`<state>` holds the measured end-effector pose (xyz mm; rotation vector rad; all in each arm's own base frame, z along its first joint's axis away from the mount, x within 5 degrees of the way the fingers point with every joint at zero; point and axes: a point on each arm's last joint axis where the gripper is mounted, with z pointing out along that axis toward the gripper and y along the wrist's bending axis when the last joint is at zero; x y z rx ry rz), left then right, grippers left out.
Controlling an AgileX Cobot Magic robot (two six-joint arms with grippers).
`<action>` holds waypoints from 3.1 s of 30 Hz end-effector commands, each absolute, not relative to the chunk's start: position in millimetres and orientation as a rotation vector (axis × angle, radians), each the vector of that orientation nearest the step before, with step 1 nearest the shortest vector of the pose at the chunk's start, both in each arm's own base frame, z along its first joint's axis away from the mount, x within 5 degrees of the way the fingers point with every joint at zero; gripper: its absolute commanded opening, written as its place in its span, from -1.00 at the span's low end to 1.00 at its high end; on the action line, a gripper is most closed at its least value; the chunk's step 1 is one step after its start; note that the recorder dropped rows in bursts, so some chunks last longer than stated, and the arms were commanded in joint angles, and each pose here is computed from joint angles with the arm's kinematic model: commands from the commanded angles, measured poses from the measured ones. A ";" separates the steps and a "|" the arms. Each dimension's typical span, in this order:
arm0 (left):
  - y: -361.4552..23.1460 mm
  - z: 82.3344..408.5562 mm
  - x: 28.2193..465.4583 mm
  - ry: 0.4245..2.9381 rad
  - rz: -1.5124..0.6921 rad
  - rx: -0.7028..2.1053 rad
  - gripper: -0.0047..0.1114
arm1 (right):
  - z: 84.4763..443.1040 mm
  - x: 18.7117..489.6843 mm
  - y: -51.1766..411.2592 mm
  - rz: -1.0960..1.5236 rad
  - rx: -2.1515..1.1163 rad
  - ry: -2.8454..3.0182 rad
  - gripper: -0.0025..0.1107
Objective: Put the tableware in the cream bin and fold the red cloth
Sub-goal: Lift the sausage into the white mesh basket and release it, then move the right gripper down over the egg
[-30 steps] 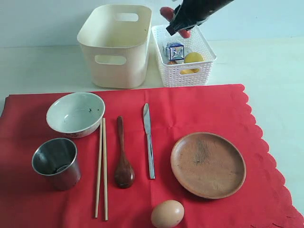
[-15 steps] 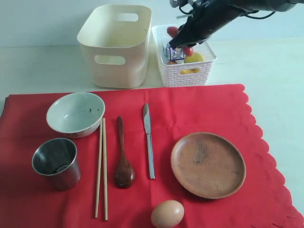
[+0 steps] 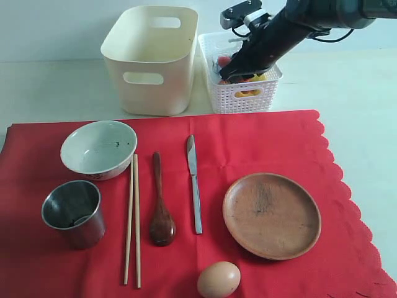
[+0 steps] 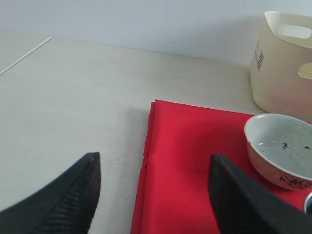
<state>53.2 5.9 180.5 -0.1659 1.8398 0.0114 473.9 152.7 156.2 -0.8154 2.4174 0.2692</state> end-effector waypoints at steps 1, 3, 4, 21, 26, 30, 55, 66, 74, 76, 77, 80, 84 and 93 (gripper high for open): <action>6.1 181.5 53.0 1.828 0.021 -0.158 0.14 | 159.7 474.6 151.7 0.275 -0.792 2.412 -0.20; 6.1 181.5 53.0 1.828 0.021 -0.158 0.14 | 160.2 474.9 151.7 0.279 -0.778 2.415 -0.05; 6.1 181.5 53.0 1.828 0.021 -0.158 0.14 | 160.0 474.5 151.8 0.281 -0.780 2.419 0.01; 6.1 181.5 53.0 1.828 0.021 -0.158 0.14 | 248.3 441.1 148.6 0.417 -0.650 2.473 0.15; 6.1 181.5 53.0 1.828 0.021 -0.158 0.14 | 272.4 417.7 146.1 0.467 -0.736 2.549 0.14; 6.1 181.5 53.0 1.828 0.021 -0.158 0.14 | 288.4 398.6 143.3 0.512 -0.772 2.629 0.13; 6.1 181.5 53.0 1.828 0.021 -0.158 0.14 | 442.9 290.6 118.0 0.571 -0.650 2.330 0.09; 6.1 181.5 53.0 1.828 0.021 -0.158 0.14 | 435.2 251.7 109.5 0.606 -0.662 2.352 0.09; 6.1 181.5 53.0 1.828 0.021 -0.158 0.14 | 392.8 214.4 107.5 0.717 -0.787 2.405 0.09; 6.1 181.5 53.0 1.828 0.021 -0.158 0.14 | 381.2 206.8 108.2 0.760 -0.827 2.408 0.09; 6.1 181.5 53.0 1.828 0.021 -0.158 0.14 | 374.7 202.7 108.8 0.787 -0.848 2.409 0.09; 6.1 181.5 53.0 1.828 0.021 -0.158 0.14 | 354.7 192.8 110.5 0.862 -0.908 2.411 0.09; 6.1 181.5 53.0 1.828 0.021 -0.158 0.14 | 331.9 183.6 112.3 0.942 -0.974 2.409 0.09; 6.1 181.5 53.0 1.828 0.021 -0.158 0.14 | 289.5 170.7 111.9 0.988 -1.161 2.356 0.09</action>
